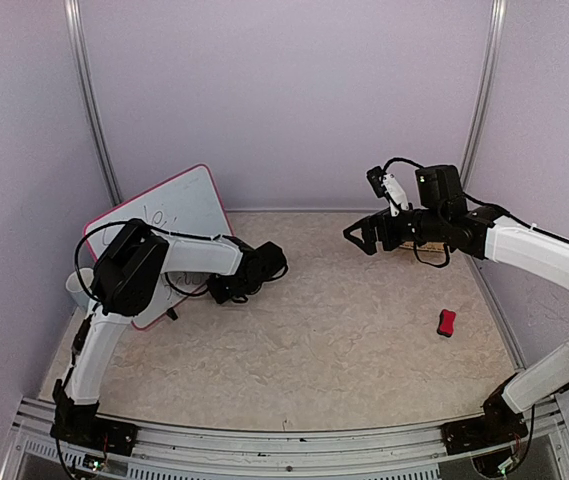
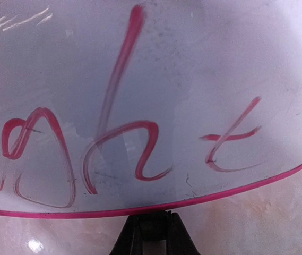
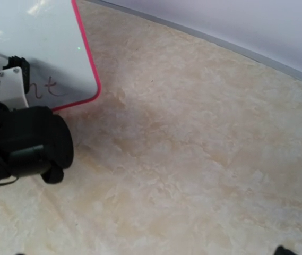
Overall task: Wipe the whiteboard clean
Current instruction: Move the whiteboard to the center of the board.
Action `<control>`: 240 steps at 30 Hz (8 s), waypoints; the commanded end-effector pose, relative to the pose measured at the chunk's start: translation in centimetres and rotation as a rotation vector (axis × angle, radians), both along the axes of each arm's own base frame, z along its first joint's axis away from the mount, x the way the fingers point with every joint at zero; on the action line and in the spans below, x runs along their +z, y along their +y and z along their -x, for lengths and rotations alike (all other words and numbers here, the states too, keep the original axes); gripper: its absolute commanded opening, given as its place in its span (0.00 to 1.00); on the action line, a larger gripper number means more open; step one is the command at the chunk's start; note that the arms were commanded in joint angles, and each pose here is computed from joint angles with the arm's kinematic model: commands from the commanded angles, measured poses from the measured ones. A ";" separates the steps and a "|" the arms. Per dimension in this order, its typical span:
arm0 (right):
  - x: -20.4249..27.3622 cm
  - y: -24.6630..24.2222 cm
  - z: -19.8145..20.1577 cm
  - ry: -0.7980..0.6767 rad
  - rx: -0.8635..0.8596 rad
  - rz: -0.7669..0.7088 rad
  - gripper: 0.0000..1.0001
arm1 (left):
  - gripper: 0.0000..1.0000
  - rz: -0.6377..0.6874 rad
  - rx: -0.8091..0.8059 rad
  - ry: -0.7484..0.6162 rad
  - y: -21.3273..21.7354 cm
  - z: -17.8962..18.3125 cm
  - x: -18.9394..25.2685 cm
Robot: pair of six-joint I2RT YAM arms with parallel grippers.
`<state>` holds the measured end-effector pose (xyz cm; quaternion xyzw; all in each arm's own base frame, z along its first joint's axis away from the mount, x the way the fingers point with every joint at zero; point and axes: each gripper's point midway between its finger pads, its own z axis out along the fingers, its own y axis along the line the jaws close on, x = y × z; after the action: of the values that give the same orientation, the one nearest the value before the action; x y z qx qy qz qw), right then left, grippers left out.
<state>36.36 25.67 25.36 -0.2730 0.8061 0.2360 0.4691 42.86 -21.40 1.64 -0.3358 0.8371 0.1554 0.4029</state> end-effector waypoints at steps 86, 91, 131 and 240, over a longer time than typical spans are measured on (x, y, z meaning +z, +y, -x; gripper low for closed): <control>1.4 -2.5 -0.3 -0.086 -0.145 -0.012 1.00 | 0.99 0.126 -0.514 -0.094 -14.4 8.7 12.2; 0.9 -2.2 0.1 -0.084 -0.131 -0.045 1.00 | 0.99 0.117 -0.511 -0.181 -12.0 9.1 17.5; -13.5 13.7 -0.1 0.063 0.037 0.128 1.00 | 0.99 0.308 -0.550 -0.560 9.7 10.5 32.1; -22.0 13.7 0.0 0.072 -0.107 0.199 0.03 | 0.99 0.458 -0.461 -0.488 14.1 10.1 26.5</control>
<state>36.65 41.22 2.70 -0.2751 0.8493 0.1512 0.4244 32.54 -7.23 27.05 -0.2465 0.7923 -0.2009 0.5207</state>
